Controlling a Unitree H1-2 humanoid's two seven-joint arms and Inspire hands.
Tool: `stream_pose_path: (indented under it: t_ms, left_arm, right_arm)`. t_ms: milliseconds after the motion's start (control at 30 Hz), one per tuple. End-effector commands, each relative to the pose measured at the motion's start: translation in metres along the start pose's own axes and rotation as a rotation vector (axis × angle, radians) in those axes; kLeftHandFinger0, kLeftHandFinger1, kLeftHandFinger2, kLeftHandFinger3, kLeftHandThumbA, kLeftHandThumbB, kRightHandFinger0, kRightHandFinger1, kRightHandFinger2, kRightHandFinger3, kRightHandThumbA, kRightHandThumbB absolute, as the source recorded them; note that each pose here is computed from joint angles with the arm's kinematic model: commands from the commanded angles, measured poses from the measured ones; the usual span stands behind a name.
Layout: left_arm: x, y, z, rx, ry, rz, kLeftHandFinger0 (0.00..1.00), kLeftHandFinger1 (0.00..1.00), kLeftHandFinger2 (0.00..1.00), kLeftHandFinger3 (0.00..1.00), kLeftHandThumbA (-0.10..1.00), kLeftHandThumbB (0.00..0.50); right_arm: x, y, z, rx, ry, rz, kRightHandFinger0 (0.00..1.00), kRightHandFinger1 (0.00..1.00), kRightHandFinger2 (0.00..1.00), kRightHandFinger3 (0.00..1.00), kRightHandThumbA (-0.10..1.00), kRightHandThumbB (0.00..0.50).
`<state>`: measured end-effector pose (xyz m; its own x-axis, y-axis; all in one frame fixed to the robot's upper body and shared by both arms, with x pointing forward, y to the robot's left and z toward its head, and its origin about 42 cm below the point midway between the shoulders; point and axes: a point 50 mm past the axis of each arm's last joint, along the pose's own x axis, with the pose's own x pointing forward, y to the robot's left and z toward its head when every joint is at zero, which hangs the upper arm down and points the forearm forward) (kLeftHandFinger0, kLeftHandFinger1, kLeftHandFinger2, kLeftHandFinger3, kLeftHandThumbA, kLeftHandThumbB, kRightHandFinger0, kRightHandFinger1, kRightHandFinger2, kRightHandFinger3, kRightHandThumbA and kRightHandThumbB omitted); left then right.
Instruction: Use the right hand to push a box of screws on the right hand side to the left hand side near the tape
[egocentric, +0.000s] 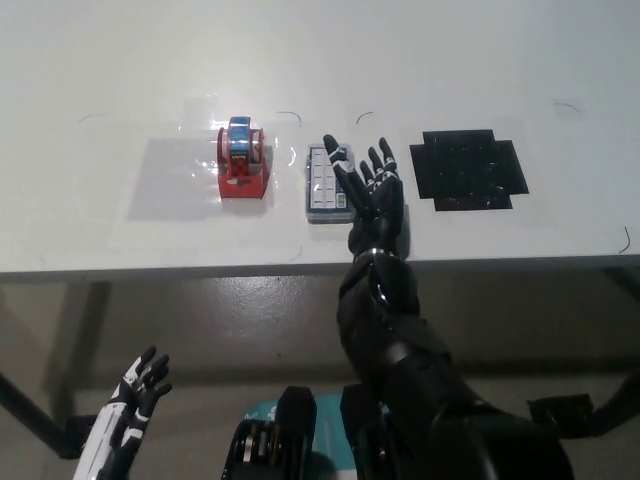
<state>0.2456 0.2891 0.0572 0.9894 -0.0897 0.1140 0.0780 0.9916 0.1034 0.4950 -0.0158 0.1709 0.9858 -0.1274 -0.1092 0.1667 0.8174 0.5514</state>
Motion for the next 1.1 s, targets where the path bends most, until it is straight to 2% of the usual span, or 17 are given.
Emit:
stream_pose_path:
  t_ms: [0, 300, 700, 1067]
  left_arm:
    - [0.006, 0.004, 0.013, 0.018, -0.062, -0.021, 1.0, 1.0, 1.0, 1.0, 0.85, 0.165]
    - [0.009, 0.006, 0.017, 0.013, -0.068, -0.018, 1.0, 1.0, 1.0, 1.0, 0.84, 0.168]
    - [0.015, 0.006, 0.02, 0.005, -0.086, -0.02, 1.0, 1.0, 1.0, 1.0, 0.83, 0.16]
    - [0.014, 0.007, 0.021, 0.018, -0.074, -0.017, 1.0, 1.0, 1.0, 1.0, 0.84, 0.179]
  right_arm:
    - [-0.002, 0.04, 0.012, 0.027, -0.017, 0.029, 1.0, 1.0, 1.0, 1.0, 1.0, 0.208]
    - [-0.01, 0.057, 0.002, 0.051, 0.033, 0.067, 1.0, 1.0, 1.0, 1.0, 1.0, 0.2]
    - [-0.021, 0.071, -0.011, 0.035, 0.091, 0.092, 1.0, 1.0, 1.0, 1.0, 1.0, 0.23]
    - [-0.019, 0.065, -0.009, 0.018, 0.063, 0.071, 1.0, 1.0, 1.0, 1.0, 1.0, 0.196]
